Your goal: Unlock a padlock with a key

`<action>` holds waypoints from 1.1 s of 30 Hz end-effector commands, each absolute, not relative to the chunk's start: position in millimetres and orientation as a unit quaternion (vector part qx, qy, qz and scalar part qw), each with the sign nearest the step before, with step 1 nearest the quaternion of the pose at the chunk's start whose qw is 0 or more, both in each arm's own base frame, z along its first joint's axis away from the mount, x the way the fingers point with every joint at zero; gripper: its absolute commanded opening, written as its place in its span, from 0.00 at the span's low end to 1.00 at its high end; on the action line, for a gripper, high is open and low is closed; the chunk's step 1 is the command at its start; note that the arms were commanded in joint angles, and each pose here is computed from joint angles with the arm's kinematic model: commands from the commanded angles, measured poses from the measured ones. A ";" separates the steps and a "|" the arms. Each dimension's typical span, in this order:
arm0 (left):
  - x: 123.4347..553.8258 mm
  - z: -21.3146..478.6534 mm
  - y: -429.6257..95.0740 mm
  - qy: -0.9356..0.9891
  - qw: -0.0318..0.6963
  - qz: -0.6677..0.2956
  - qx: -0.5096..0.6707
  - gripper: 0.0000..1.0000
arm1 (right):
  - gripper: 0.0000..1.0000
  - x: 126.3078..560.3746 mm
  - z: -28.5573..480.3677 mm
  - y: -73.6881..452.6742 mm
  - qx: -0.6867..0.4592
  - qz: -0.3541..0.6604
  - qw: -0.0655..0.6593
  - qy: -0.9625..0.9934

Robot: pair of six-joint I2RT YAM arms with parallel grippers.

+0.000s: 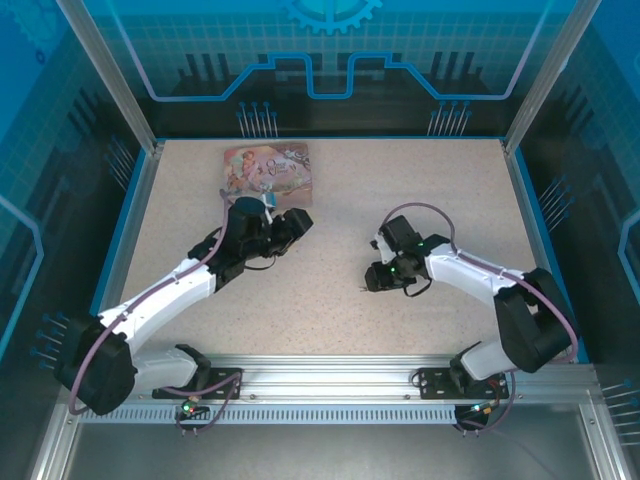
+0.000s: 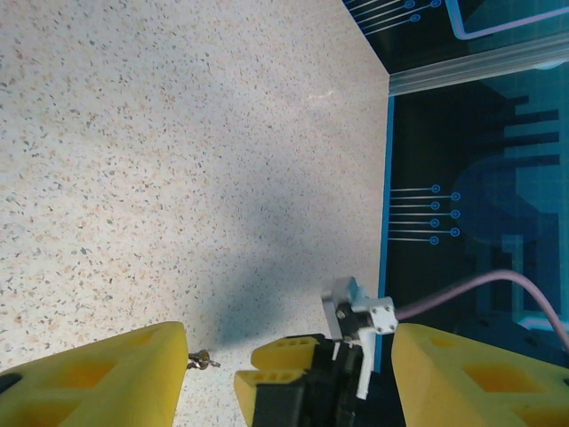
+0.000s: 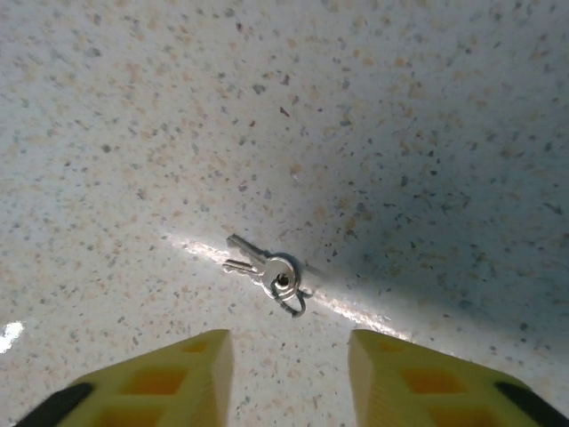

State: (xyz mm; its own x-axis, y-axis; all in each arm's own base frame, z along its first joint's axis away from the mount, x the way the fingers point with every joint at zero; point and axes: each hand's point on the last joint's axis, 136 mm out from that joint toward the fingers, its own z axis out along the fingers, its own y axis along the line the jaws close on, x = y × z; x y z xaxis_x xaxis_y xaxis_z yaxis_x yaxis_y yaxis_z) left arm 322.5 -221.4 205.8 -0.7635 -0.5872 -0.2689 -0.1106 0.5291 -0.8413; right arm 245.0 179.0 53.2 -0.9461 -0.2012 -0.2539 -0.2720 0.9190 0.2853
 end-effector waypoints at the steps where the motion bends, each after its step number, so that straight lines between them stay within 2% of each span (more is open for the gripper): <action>1: 324.2 218.2 -211.5 0.828 0.296 -0.430 -0.203 0.64 | 0.43 239.9 52.1 175.5 -0.158 0.137 0.088 0.974; 9: 320.1 218.0 -198.0 0.827 0.306 -0.421 -0.213 0.66 | 0.43 255.4 42.2 198.3 -0.240 0.090 0.066 0.964; 15: 317.8 219.6 -192.5 0.825 0.311 -0.420 -0.217 0.66 | 0.46 256.4 28.7 196.2 -0.244 0.046 0.027 0.968; 24: 316.8 216.8 -189.0 0.826 0.311 -0.415 -0.219 0.67 | 0.46 245.2 21.3 200.6 -0.251 0.040 -0.005 0.967; 33: 319.6 215.4 -189.5 0.826 0.310 -0.416 -0.220 0.68 | 0.40 240.6 9.5 200.0 -0.250 0.037 -0.018 0.967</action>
State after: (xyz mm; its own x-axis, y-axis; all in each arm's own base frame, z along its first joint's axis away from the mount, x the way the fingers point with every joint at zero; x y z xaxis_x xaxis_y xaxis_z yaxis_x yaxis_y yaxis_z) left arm 318.0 -194.5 212.3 -0.7223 -0.6211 -0.3042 -0.1195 0.5454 -0.8296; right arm 248.3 199.7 17.0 -0.8799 -0.4744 -0.0279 -0.4750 0.8759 0.0845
